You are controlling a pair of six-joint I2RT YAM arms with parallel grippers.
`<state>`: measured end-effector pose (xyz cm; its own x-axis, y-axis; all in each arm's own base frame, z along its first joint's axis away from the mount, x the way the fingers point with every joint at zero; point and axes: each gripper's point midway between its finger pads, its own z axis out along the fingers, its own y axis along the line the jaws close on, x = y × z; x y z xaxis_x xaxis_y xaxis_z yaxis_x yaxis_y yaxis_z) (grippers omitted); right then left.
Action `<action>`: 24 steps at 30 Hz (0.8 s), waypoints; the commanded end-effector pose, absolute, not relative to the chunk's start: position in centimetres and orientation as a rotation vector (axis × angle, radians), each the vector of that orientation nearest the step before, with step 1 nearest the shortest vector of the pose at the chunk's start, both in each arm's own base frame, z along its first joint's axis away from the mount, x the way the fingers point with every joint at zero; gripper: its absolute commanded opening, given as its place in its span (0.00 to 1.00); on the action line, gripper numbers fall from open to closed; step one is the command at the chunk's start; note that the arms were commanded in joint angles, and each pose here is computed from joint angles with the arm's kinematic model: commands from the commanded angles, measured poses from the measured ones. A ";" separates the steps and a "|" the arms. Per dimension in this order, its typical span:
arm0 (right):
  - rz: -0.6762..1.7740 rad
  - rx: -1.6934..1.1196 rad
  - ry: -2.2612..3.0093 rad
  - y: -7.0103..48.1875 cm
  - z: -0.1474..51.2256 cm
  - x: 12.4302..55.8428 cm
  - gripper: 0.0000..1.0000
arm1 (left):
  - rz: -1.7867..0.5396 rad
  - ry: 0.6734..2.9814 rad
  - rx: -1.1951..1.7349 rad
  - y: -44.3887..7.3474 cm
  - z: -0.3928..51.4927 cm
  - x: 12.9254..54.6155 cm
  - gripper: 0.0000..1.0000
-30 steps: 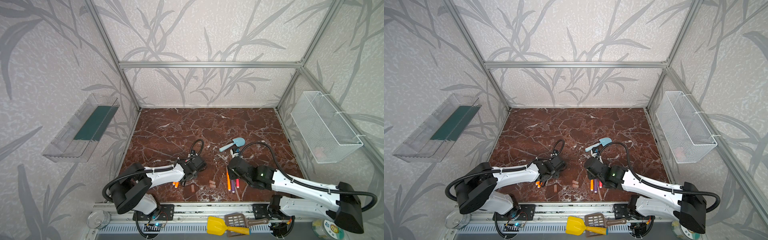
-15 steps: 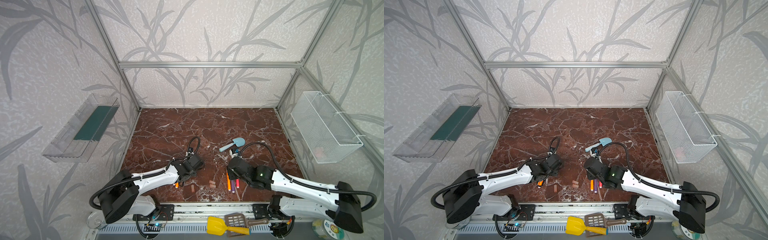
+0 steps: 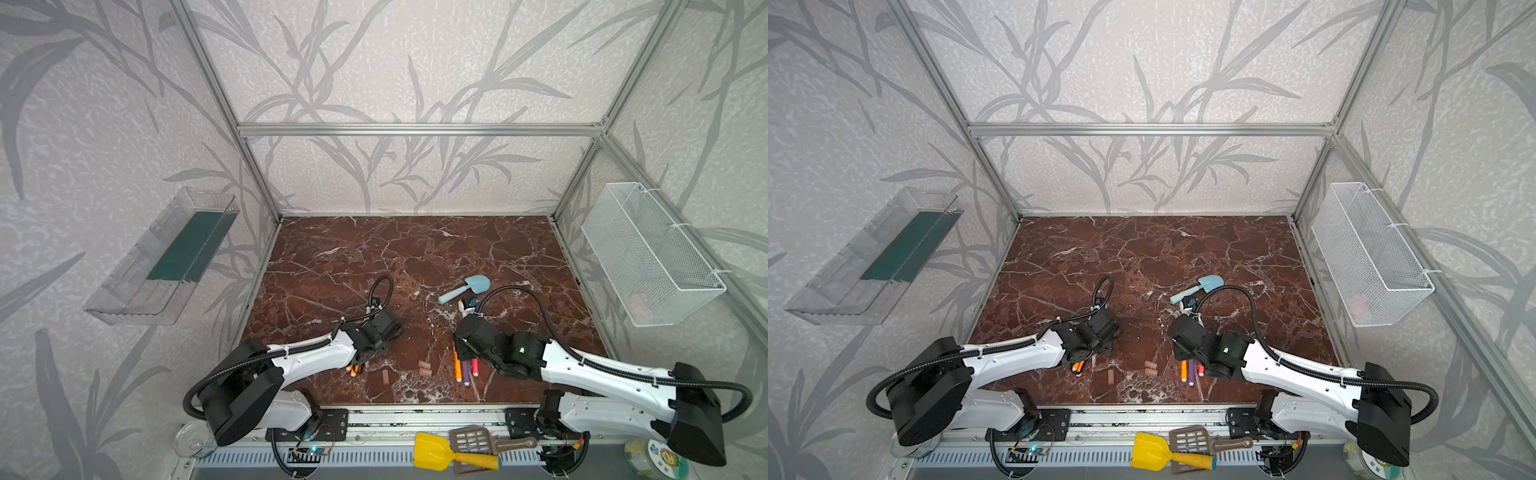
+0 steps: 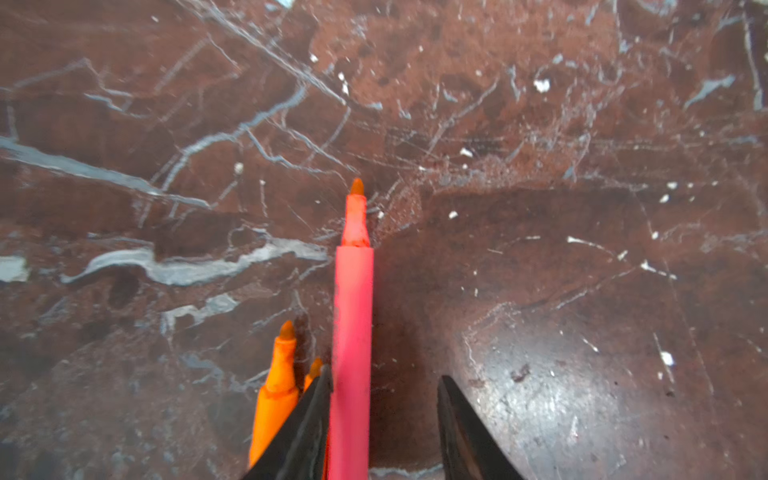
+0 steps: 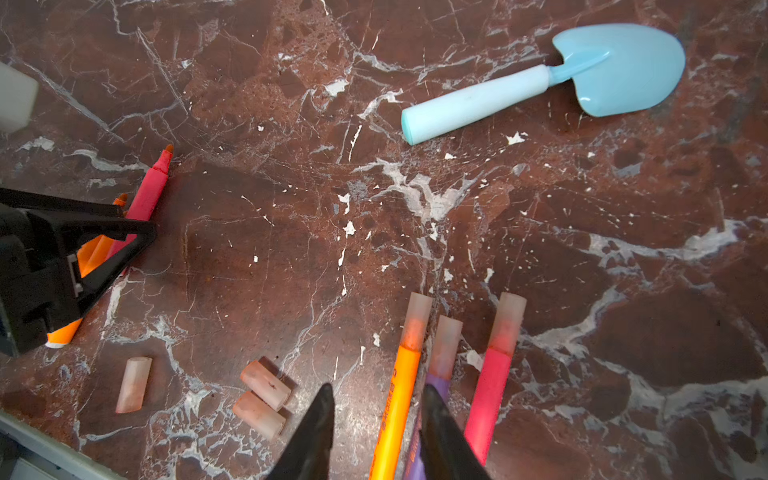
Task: Insert the pens into the pen caps
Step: 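Move the left gripper to the pink marker and close on it, then lift the pink marker upright with the left gripper while the right gripper approaches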
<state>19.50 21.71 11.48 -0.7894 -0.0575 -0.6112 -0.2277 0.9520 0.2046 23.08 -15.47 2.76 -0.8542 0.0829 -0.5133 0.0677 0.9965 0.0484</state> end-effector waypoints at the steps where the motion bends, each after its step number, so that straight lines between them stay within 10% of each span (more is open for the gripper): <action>1: 0.350 -0.199 2.470 21.4 11.3 19.4 0.35 | 0.036 2.614 0.107 -15.9 2.5 23.3 0.44; 9: 0.349 -0.201 2.471 21.3 11.3 19.3 0.35 | 0.075 2.661 0.109 -15.9 1.2 23.4 0.43; 24: 0.637 -0.117 2.356 23.0 13.0 18.9 0.38 | -0.041 2.640 0.132 -16.9 2.2 23.3 0.13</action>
<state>19.01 21.70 11.83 -0.7778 -0.0027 -0.6285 -0.2348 0.9288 0.2866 23.76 -17.06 1.80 -0.8736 0.0887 -0.4785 0.0905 0.9957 0.0193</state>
